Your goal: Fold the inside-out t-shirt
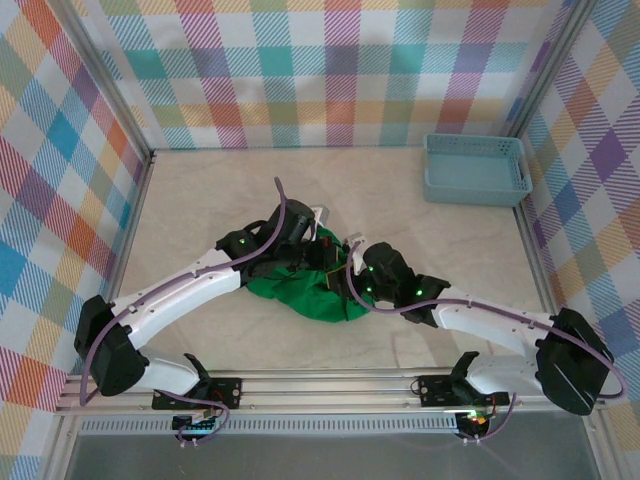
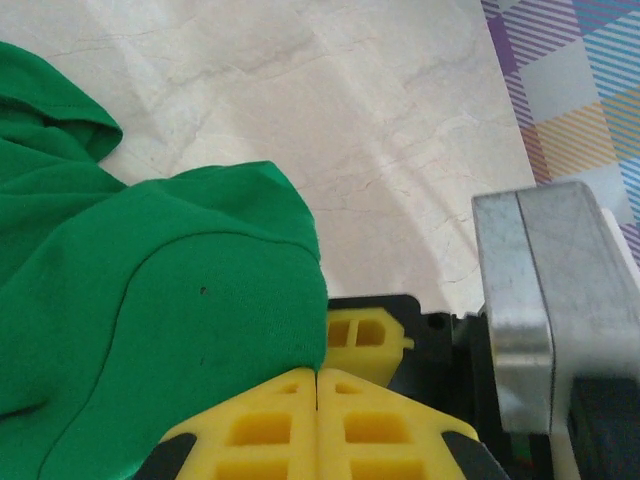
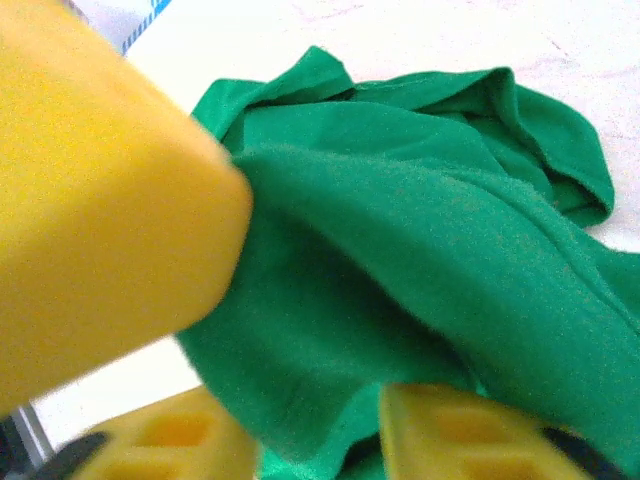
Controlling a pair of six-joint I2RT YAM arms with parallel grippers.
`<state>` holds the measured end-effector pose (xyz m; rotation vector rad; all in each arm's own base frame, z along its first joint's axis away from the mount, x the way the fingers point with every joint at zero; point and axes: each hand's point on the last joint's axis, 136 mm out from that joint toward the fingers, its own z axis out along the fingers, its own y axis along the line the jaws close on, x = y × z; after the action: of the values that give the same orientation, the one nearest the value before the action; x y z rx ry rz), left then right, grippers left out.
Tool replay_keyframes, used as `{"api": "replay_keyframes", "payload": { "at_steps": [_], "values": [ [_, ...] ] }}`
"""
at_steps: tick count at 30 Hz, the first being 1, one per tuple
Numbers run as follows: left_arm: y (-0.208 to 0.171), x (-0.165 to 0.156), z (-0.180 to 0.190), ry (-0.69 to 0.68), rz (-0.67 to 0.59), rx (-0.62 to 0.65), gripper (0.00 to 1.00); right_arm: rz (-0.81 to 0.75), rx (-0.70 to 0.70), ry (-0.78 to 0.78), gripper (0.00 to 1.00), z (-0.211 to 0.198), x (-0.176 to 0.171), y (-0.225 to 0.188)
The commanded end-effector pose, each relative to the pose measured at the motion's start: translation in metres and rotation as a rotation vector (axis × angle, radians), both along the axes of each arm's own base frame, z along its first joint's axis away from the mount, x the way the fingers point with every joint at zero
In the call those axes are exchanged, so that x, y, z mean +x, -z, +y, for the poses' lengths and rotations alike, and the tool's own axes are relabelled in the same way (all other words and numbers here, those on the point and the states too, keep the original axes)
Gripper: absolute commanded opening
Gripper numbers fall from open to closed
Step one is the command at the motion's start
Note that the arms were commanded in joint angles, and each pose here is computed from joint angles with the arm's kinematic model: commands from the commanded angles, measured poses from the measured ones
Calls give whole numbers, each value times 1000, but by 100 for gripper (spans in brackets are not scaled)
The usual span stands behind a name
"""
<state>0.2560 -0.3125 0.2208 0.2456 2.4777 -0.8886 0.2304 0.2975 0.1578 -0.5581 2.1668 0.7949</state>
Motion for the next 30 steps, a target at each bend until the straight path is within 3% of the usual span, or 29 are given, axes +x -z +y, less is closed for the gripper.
{"api": "replay_keyframes", "payload": {
  "at_steps": [1,3,4,6,8,14,23,30],
  "values": [
    [2,5,2,-21,4,-2,0,-43,43,29,17,6,10,-22],
    [6,10,19,-76,-21,64,0,-40,47,27,4,2,6,-27],
    [10,12,28,-108,-33,105,6,-35,49,24,1,0,3,-28],
    [15,13,48,-163,-59,175,23,-16,56,23,0,-6,-4,-31],
    [16,8,59,-179,-81,182,32,6,77,30,0,-11,-10,-34],
    [24,-20,60,-124,-130,103,48,83,153,43,0,-20,-25,-31],
    [38,-27,17,-35,-62,-21,50,96,183,25,0,-17,-28,-30],
    [64,-30,1,22,-20,50,47,82,196,27,0,-16,-27,-37]
  ]
}}
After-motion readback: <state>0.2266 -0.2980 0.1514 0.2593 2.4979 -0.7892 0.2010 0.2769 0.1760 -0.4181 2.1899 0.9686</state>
